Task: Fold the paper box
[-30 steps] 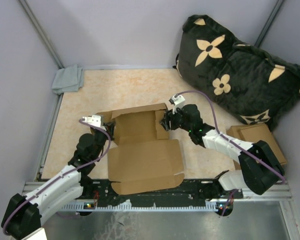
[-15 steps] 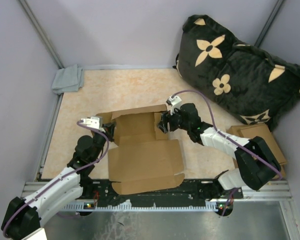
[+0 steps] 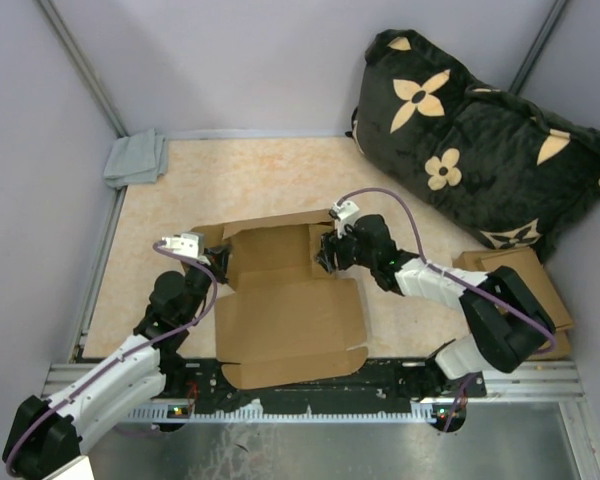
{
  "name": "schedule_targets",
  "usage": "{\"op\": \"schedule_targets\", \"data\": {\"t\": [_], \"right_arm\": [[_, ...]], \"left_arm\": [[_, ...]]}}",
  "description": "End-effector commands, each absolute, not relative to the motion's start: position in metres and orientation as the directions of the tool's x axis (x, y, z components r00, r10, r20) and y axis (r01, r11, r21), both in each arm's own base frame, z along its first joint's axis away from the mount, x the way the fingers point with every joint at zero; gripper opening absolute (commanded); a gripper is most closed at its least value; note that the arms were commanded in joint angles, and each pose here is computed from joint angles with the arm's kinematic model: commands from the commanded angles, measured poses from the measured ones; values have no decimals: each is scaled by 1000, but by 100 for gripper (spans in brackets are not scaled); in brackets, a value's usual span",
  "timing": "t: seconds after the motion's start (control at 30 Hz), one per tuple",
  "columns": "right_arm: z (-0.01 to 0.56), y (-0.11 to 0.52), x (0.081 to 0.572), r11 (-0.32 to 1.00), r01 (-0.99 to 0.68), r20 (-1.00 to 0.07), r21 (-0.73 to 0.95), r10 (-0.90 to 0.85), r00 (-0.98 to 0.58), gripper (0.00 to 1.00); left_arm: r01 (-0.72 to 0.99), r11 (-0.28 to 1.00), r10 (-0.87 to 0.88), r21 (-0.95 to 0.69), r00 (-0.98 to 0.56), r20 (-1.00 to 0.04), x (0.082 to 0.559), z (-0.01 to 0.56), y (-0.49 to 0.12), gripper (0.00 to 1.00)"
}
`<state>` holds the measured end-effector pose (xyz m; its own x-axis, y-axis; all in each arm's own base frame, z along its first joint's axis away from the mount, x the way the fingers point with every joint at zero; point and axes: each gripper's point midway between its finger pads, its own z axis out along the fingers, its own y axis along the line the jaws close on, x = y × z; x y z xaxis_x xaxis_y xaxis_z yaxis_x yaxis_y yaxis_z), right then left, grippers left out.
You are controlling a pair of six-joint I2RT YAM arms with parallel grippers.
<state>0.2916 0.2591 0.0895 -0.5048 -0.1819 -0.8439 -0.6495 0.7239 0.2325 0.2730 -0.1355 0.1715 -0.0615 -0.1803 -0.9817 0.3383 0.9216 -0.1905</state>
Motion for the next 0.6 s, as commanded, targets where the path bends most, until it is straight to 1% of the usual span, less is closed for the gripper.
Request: {"op": "schedule_targets", "data": {"t": [0.0, 0.07, 0.13, 0.23, 0.27, 0.3, 0.33, 0.37, 0.43, 0.47, 0.57], "right_arm": [[77, 270, 296, 733, -639, -840, 232, -180, -512, 52], [75, 266, 297, 753, -615, -840, 234, -163, -518, 42], [76, 259, 299, 781, -581, -846, 229, -135, -515, 36], [78, 248, 298, 811, -543, -852, 216, -115, -511, 32], [79, 246, 297, 817, -537, -852, 211, -115, -510, 34], [80, 244, 295, 817, -536, -851, 212, -115, -512, 39], [83, 245, 292, 811, -543, -853, 216, -114, -509, 52], [87, 247, 289, 799, -558, -856, 226, -111, -505, 61], [94, 252, 282, 766, -592, -862, 251, -100, -496, 75], [99, 255, 279, 748, -610, -867, 262, -95, -488, 78], [99, 258, 276, 733, -623, -863, 273, -99, -495, 79]], "left_arm": [[399, 893, -189, -208, -86, -978, 266, 171, -148, 0], [397, 894, -190, -207, -83, -978, 266, 172, -148, 0], [398, 894, -187, -205, -84, -979, 265, 172, -148, 0], [400, 893, -185, -205, -87, -979, 265, 170, -148, 0], [402, 893, -185, -204, -86, -979, 265, 170, -149, 0], [403, 892, -184, -203, -87, -979, 265, 170, -149, 0], [404, 892, -182, -202, -87, -979, 266, 171, -149, 0], [405, 892, -183, -202, -87, -979, 266, 171, -150, 0], [408, 890, -183, -203, -88, -979, 266, 171, -151, 0], [407, 890, -183, -204, -88, -979, 266, 172, -151, 0], [405, 891, -183, -204, -89, -979, 266, 171, -150, 0]]}}
